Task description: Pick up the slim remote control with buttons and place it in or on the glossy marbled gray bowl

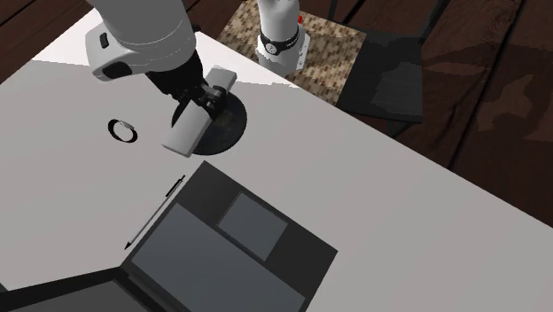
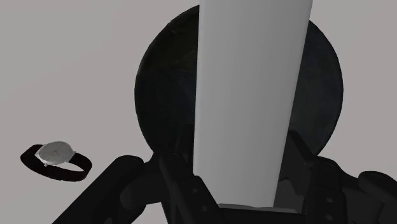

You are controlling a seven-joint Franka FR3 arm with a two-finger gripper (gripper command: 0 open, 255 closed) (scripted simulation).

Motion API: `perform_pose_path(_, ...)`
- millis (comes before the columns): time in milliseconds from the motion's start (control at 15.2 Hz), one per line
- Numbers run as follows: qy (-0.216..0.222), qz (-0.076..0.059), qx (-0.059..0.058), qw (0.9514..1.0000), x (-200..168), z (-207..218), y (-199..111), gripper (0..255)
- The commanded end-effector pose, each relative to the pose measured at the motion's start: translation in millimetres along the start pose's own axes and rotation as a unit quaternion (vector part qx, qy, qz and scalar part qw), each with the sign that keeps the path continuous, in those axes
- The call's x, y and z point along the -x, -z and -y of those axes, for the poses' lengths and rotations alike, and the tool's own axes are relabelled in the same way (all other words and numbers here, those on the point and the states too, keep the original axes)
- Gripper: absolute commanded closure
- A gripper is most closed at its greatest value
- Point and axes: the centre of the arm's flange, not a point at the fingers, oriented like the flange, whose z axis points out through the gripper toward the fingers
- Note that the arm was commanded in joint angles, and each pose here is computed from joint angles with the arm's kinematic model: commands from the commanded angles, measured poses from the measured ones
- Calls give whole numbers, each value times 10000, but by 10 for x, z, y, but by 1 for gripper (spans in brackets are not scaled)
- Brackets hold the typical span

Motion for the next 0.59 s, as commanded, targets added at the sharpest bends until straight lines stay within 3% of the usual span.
perform_pose_path(0,0,-5,0,10000,-13,-6,-105,255)
perform_pose_path(330,0,-5,0,10000,-11,-1,-386,255)
perform_pose_path(528,0,-5,0,10000,-11,-1,-386,255)
